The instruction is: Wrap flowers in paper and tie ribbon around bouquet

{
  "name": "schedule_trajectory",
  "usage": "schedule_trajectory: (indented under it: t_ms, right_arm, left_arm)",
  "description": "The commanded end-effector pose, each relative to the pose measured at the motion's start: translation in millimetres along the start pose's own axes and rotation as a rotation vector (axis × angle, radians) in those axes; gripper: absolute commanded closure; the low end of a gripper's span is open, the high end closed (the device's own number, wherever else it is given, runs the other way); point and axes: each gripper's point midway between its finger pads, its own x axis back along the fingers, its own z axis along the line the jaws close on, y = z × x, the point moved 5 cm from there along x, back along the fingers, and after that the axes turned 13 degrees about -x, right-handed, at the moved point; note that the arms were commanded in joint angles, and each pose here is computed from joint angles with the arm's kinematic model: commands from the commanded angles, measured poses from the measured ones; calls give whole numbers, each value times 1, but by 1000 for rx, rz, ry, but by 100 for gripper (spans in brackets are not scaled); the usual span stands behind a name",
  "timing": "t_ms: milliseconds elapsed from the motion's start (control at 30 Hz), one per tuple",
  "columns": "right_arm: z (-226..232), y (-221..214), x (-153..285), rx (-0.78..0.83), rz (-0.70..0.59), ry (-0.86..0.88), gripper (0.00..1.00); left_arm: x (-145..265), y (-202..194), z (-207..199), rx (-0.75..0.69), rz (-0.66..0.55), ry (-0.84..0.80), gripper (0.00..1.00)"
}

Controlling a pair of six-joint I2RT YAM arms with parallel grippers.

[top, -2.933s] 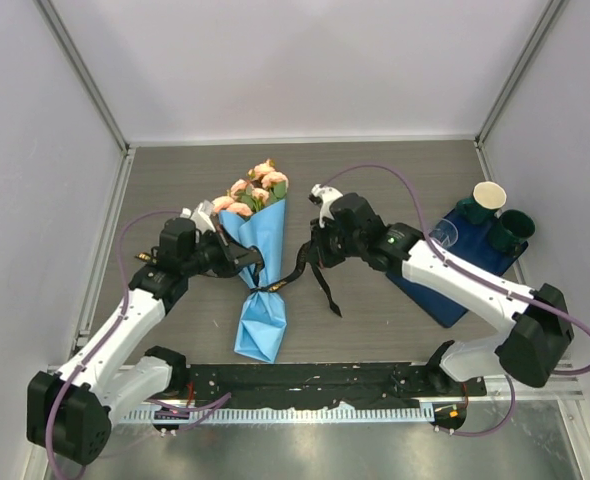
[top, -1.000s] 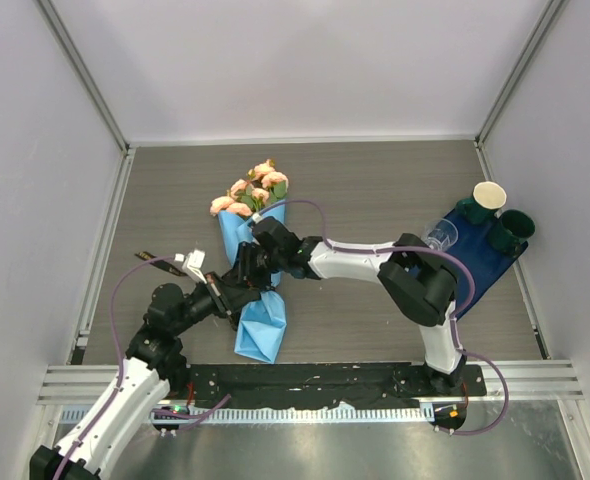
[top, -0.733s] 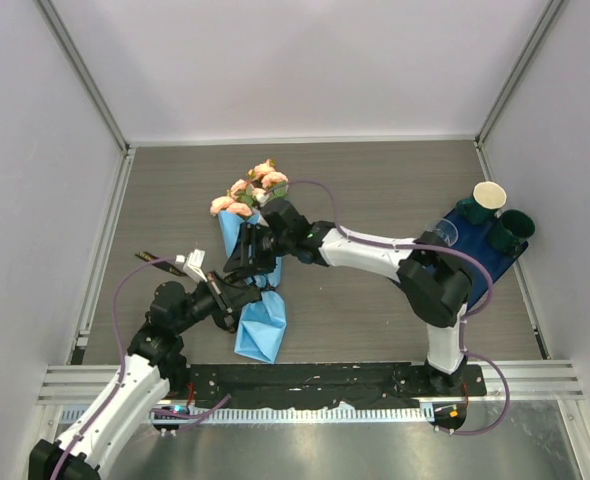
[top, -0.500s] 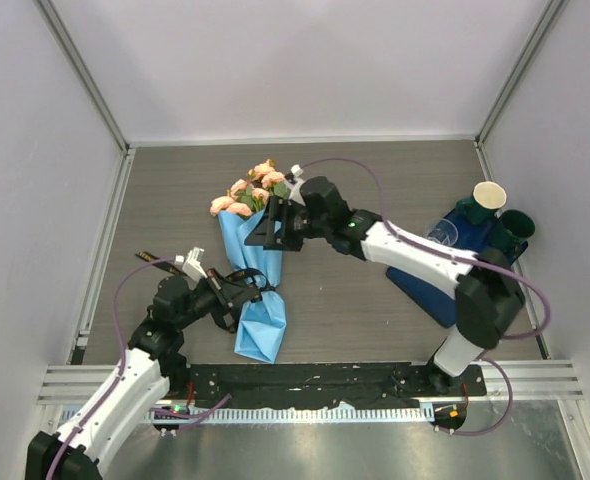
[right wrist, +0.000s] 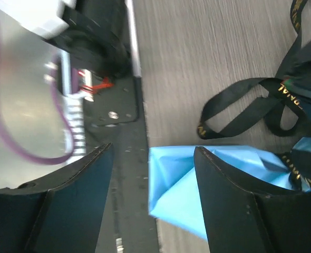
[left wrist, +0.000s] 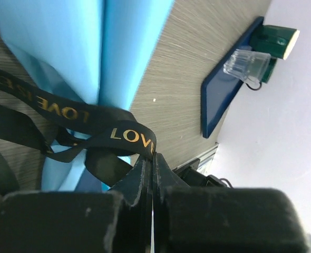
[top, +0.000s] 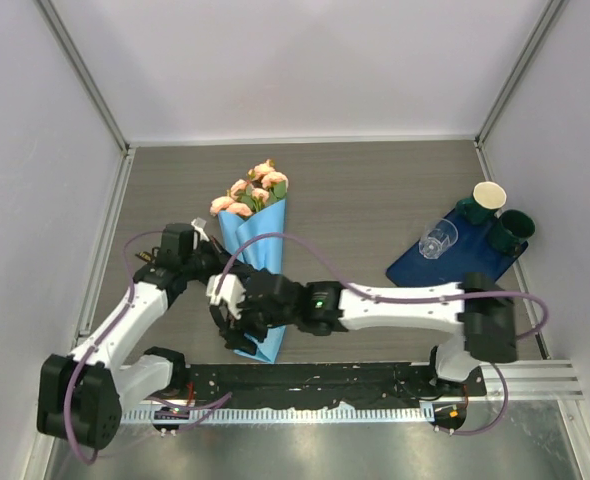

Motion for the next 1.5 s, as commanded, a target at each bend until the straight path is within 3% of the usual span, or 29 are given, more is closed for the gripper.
schedule_trajectory:
  t_ms: [0,233,533,800,900,933,1167,1400,1467]
  right_arm:
    - [-21,5,-40,316,34,-78,31]
    - [-53,-29,-107,458,164,-150,33]
    - [-74,-42,-135,497,233,-225,35]
    - [-79,-62,-145,456,293,-221,48]
    - [-83,-66,-148,452,301,-237,62]
    - [-82,-64,-149,453,288,-242,71]
    - [-54,-10,-130,366,77,-200,100]
    - [-7,32,-81,98,-145,8,100]
    - [-9,45,-66,-88,-169,53,100]
  left_arm:
    - [6,0,8,-42,177,19,100]
    - [3,13,23,-36,238,-3,100]
    - [-3,20,43,-3,229,26,100]
    - [-4,23,46,-3,224,14,100]
    - [-5,25,46,0,221,12,100]
    - [-5,25,46,4,220,11,100]
    - [-7,25,49,-10,210,5,100]
    - [-7,23,49,-15,190,-21,100]
    - [-6,25,45,-14,169,-39,100]
